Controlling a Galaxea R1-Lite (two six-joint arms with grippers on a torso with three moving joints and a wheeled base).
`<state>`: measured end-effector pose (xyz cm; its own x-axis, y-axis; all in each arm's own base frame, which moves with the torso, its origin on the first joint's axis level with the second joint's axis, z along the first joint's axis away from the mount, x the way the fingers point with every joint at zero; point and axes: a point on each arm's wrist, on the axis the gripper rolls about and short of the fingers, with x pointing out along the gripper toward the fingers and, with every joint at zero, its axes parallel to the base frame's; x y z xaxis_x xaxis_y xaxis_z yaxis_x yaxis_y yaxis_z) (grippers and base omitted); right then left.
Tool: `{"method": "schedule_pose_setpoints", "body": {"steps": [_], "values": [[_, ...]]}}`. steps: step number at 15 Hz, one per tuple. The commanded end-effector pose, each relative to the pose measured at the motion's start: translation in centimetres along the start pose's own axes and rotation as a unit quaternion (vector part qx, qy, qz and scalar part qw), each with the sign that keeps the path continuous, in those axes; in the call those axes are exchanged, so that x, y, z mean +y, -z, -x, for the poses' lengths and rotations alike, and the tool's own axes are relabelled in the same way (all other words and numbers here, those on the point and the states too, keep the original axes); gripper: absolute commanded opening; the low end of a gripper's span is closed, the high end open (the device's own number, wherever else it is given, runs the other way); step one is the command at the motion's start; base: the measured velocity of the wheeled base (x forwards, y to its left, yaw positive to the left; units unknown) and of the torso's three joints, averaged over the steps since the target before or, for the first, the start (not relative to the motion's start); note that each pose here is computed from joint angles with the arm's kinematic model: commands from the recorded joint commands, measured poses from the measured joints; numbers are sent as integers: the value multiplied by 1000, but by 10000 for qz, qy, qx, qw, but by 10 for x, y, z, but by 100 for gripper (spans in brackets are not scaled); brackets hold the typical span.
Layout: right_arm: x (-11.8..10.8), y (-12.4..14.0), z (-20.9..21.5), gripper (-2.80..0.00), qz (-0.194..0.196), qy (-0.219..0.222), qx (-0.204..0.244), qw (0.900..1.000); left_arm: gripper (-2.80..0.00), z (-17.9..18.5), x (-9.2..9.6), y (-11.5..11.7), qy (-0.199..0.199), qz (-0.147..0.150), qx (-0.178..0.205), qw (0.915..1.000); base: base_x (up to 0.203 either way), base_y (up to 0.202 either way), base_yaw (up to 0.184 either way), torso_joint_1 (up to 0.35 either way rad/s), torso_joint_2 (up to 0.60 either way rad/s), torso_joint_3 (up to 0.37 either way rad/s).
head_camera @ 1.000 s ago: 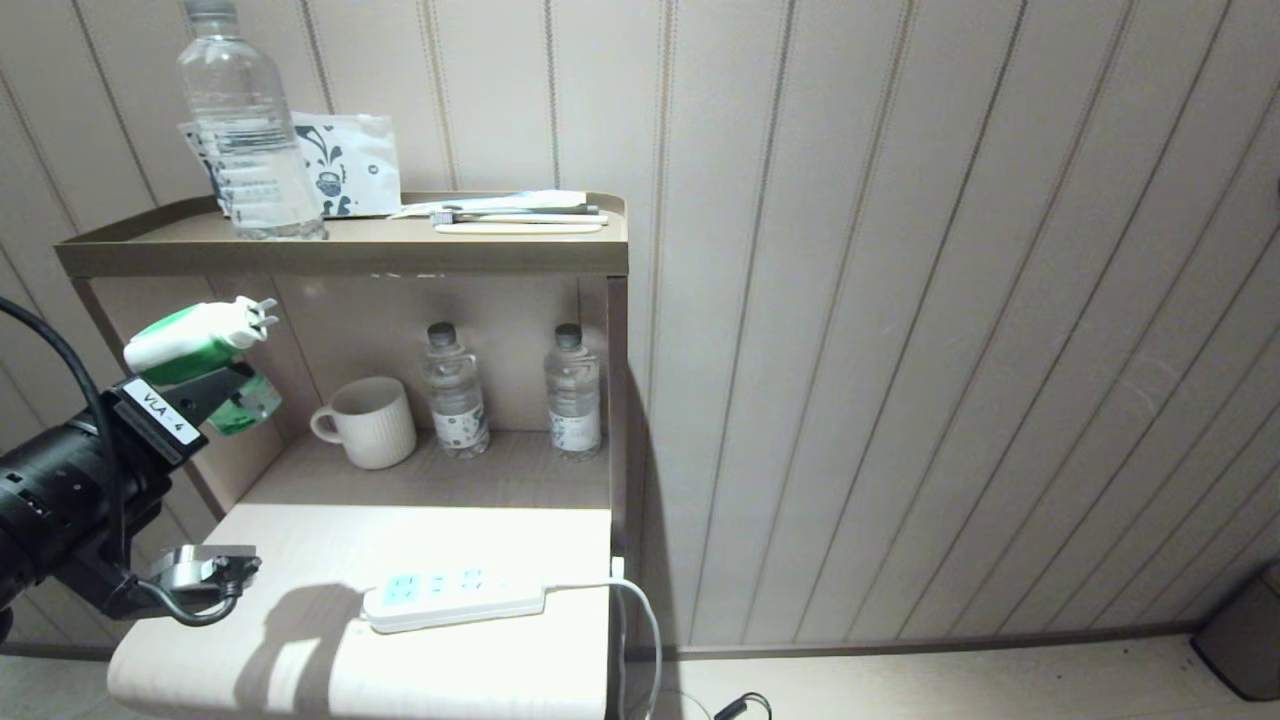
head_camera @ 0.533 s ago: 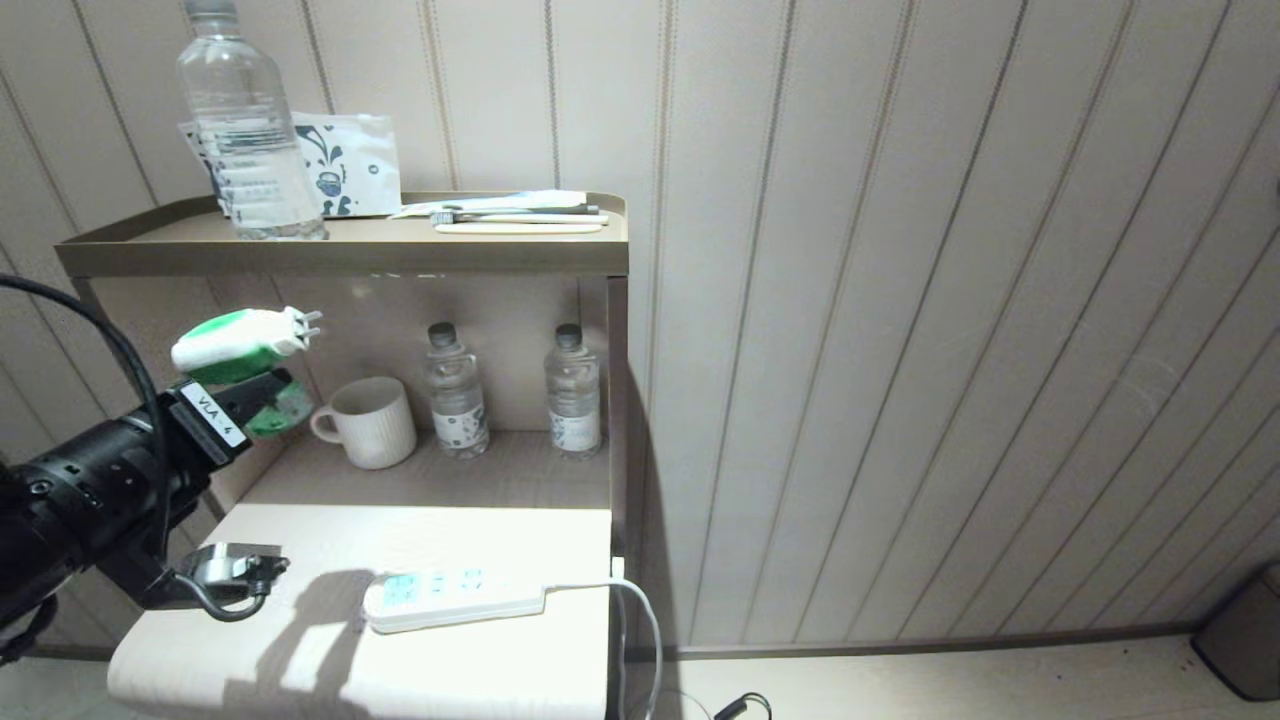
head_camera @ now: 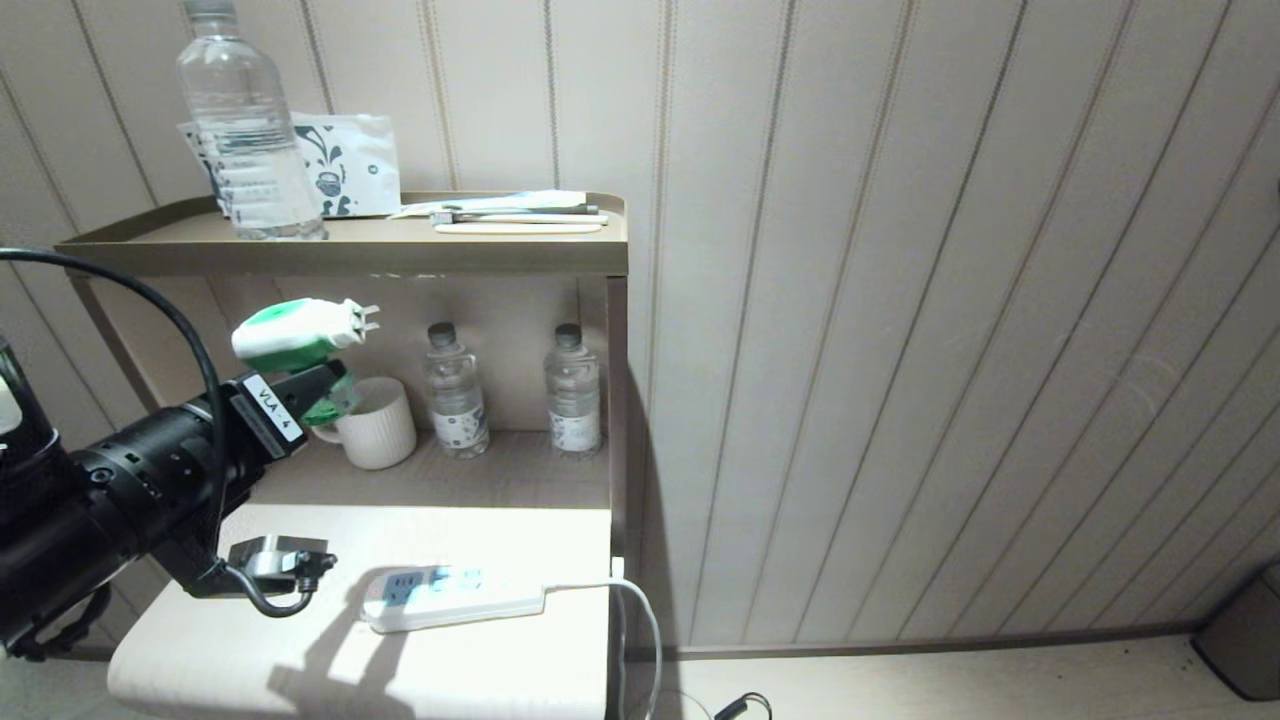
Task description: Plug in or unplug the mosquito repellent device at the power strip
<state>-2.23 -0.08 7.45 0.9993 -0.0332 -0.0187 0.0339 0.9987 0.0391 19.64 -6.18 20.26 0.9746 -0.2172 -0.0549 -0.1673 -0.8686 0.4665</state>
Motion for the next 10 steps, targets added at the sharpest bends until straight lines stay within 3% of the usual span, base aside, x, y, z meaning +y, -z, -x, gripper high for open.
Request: {"method": "schedule_pose_setpoints", "body": {"steps": [1,3,5,10], "values": [[0,0,0,-280,0,-5,-1,10000,-280,-5,-1,-6,40,-94,-121,9999,0,0,0,0,0,0],[0,0,0,-280,0,-4,6,10000,-280,-11,0,-13,135,-50,-228,9996,0,0,0,0,0,0],[0,0,0,-280,0,-5,6,10000,-280,-11,-2,-16,294,186,-214,9992,0,0,0,0,0,0],[0,0,0,-280,0,-5,2,10000,-280,-9,-1,-21,275,204,-320,9989,0,0,0,0,0,0]]}}
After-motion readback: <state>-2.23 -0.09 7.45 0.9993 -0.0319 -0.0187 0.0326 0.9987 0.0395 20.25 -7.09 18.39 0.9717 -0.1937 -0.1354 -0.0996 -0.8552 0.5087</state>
